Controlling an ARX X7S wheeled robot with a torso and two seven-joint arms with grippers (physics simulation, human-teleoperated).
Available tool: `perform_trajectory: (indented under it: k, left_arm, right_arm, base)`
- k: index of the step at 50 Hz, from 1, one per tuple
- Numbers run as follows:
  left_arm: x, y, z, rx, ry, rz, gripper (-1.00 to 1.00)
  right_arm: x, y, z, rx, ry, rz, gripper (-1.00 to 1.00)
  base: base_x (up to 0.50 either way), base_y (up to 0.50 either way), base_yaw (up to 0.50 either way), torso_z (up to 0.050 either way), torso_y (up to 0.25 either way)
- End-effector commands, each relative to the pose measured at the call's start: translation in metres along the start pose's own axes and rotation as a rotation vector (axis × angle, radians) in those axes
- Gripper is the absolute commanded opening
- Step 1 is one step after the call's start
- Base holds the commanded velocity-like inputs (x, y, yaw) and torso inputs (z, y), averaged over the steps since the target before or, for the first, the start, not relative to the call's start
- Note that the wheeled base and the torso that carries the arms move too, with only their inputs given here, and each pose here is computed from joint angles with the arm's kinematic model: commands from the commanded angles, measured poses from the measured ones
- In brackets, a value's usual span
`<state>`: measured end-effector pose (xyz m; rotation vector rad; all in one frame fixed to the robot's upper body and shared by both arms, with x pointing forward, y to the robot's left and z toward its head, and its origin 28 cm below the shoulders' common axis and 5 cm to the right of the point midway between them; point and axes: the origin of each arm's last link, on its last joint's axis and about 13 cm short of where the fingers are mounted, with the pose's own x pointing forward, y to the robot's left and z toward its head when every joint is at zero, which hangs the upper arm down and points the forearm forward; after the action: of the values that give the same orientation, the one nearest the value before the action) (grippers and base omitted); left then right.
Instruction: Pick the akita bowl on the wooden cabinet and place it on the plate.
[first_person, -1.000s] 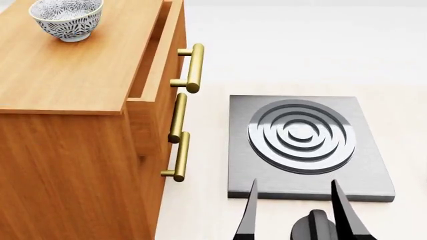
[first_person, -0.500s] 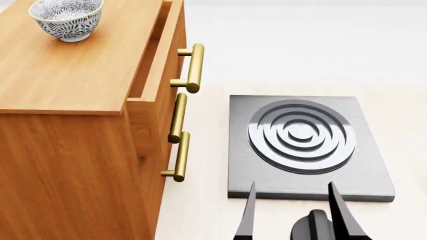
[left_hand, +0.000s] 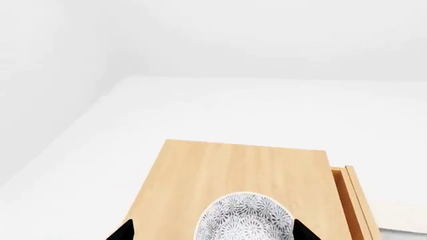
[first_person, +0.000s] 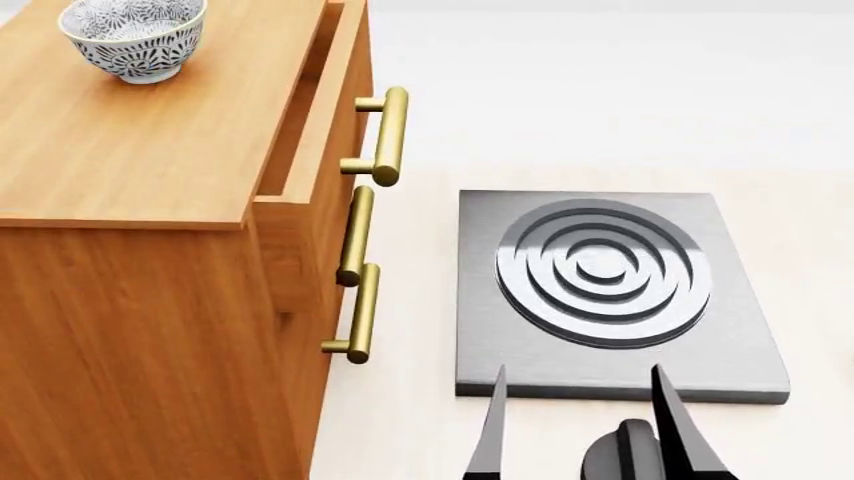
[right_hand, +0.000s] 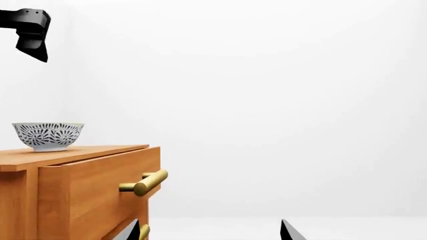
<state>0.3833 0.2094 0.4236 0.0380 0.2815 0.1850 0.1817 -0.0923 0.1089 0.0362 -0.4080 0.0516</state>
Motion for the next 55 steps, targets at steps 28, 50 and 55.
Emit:
perform_trajectory:
  k: [28, 50, 55]
  left_arm:
    - [-0.013, -0.005, 0.000, -0.044, 0.148, -0.012, 1.00]
    - [-0.016, 0.000, 0.007, -0.034, 0.092, 0.056, 1.00]
    - [-0.015, 0.000, 0.006, -0.029, 0.100, 0.065, 1.00]
  right_arm:
    - [0.002, -0.001, -0.003, -0.004, -0.005, 0.000, 1.00]
    - [0.001, 0.000, -0.003, -0.004, -0.003, 0.004, 1.00]
    - [0.002, 0.000, -0.004, -0.002, -0.002, 0.004, 1.00]
  base:
    - [0.00, 0.00, 0.00, 0.000, 0.000]
    - [0.00, 0.00, 0.00, 0.000, 0.000]
    - [0.00, 0.00, 0.00, 0.000, -0.050]
